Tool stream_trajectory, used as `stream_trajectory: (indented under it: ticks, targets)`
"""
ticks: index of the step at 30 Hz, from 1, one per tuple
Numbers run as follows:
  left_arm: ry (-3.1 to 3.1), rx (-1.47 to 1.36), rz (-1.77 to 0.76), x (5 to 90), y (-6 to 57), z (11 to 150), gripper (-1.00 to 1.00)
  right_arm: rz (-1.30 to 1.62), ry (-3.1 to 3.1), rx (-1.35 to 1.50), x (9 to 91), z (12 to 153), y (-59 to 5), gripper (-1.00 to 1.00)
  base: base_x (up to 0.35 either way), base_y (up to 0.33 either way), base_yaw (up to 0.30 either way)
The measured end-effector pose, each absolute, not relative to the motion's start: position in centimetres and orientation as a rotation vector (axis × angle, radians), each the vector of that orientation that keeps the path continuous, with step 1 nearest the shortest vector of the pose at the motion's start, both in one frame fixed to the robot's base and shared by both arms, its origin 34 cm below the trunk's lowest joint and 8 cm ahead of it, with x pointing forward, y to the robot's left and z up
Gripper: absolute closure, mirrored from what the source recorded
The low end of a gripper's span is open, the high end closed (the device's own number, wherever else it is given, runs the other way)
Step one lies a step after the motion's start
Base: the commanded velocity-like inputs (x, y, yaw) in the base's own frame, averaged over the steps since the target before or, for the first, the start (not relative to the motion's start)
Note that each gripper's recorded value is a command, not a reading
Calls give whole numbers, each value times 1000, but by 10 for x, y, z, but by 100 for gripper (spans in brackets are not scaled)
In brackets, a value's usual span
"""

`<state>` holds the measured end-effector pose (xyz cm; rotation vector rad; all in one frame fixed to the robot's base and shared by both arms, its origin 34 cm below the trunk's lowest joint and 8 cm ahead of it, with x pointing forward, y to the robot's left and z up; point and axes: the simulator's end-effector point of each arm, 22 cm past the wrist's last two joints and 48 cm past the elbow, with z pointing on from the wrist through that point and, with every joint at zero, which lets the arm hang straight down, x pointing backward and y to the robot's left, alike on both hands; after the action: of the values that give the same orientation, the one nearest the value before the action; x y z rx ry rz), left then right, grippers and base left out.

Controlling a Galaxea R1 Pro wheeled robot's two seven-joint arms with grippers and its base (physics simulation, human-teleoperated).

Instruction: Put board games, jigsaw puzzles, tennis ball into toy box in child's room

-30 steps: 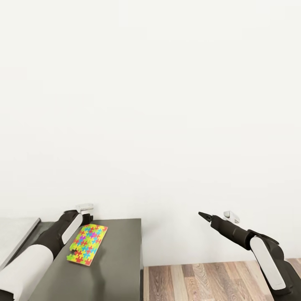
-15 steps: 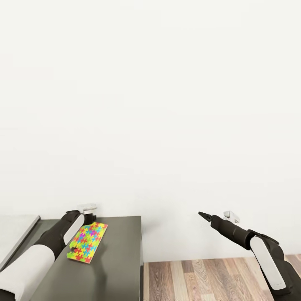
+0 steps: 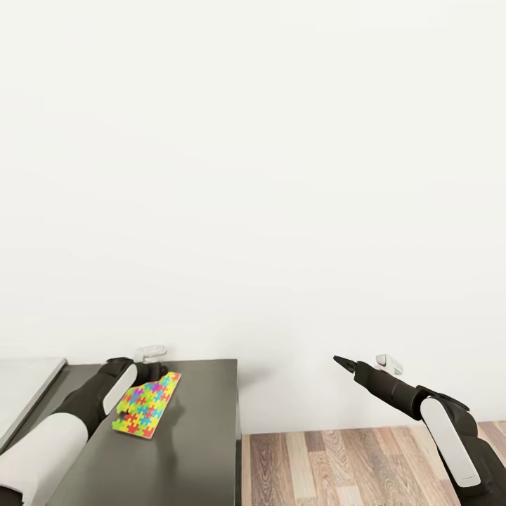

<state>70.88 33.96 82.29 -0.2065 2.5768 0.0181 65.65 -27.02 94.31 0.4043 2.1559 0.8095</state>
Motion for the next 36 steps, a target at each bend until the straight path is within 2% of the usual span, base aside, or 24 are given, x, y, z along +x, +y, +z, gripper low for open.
stream_trajectory:
  ticks: [10,36]
  targets:
    - [2575,-214,54,707,368,818,-100,808,2172,413,656,934,-270,-100,0,0,0]
    - [2604,-201,-11,701,378,799,-100,807,2211,433,654,912,-270,-100,0,0,0]
